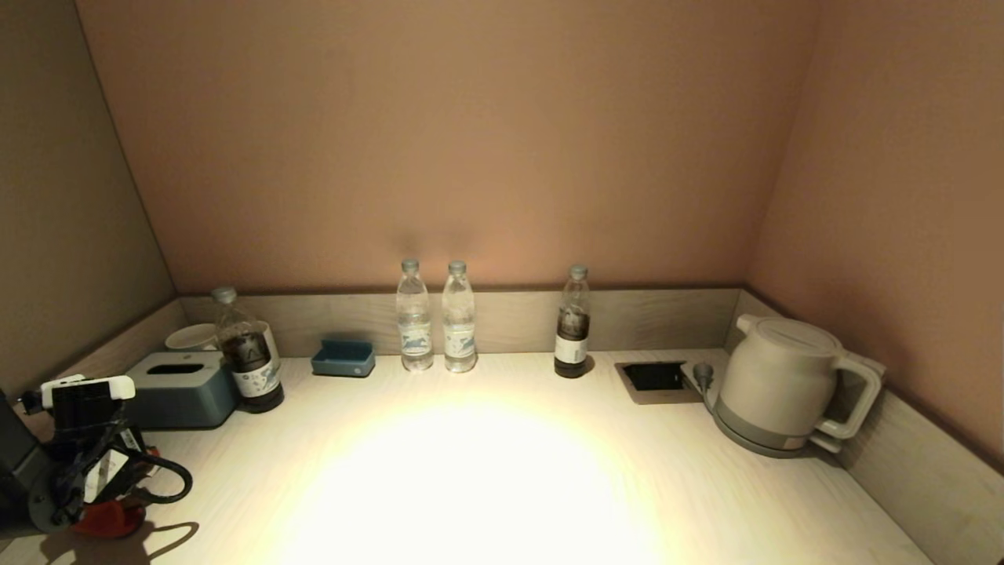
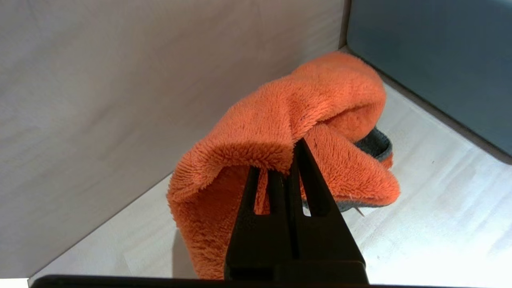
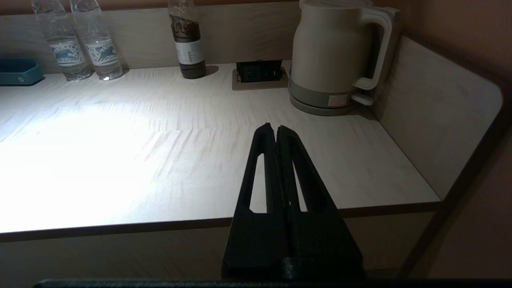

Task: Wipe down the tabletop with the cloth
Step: Place the tablecloth

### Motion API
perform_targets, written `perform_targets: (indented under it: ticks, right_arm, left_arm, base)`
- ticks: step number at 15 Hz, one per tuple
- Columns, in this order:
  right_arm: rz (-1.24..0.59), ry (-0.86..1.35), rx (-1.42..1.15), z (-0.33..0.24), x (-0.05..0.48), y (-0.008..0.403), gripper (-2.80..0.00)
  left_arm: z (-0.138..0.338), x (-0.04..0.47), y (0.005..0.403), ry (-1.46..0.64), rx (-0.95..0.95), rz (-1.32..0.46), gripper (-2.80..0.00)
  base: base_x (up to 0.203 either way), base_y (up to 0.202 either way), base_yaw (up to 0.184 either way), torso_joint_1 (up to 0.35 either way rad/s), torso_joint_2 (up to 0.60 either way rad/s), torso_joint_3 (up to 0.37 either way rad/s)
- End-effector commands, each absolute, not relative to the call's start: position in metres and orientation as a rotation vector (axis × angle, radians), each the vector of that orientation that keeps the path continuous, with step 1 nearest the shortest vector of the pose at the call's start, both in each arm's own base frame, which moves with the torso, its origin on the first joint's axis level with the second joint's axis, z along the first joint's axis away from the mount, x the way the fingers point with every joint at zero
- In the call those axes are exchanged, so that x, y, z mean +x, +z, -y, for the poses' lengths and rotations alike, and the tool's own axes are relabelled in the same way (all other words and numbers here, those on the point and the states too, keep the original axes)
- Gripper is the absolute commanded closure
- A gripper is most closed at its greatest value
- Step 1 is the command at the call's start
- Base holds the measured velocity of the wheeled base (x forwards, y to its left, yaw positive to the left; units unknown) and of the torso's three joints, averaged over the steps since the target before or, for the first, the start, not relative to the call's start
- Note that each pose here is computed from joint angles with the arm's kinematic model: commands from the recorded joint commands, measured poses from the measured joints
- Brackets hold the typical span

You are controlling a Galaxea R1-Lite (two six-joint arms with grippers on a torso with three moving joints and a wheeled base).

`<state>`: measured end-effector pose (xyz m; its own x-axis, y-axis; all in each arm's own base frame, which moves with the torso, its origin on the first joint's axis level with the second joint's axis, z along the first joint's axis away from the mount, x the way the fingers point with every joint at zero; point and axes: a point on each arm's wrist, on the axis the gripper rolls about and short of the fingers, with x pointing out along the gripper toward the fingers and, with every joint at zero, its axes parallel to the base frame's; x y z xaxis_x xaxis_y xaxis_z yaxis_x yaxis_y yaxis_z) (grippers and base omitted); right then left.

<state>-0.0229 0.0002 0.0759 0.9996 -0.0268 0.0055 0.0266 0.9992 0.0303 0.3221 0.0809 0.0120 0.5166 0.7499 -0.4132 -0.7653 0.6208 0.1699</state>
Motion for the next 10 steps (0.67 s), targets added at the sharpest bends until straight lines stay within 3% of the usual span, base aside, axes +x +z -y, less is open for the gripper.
perform_targets:
  ticks: [1, 2, 10]
  right_arm:
    - [0.005, -0.028, 0.031, 0.0, -0.023, 0.076, 0.0]
    - [0.005, -0.028, 0.031, 0.0, -0.023, 0.076, 0.0]
    - [0.005, -0.028, 0.031, 0.0, -0.023, 0.076, 0.0]
  left_arm:
    - [-0.081, 0.322, 0.006, 0.915, -0.033, -0.491, 0.0]
    - [-0.081, 0.322, 0.005, 0.915, -0.032, -0.491, -2.8]
    - [-0.079, 0.315, -0.01, 0.894, 0.041, -0.436, -2.8]
  base:
    - [0.0, 0.0, 0.0, 0.0, 0.0, 0.0]
    - [0.0, 0.0, 0.0, 0.0, 0.0, 0.0]
    - [0.0, 0.0, 0.0, 0.0, 0.0, 0.0]
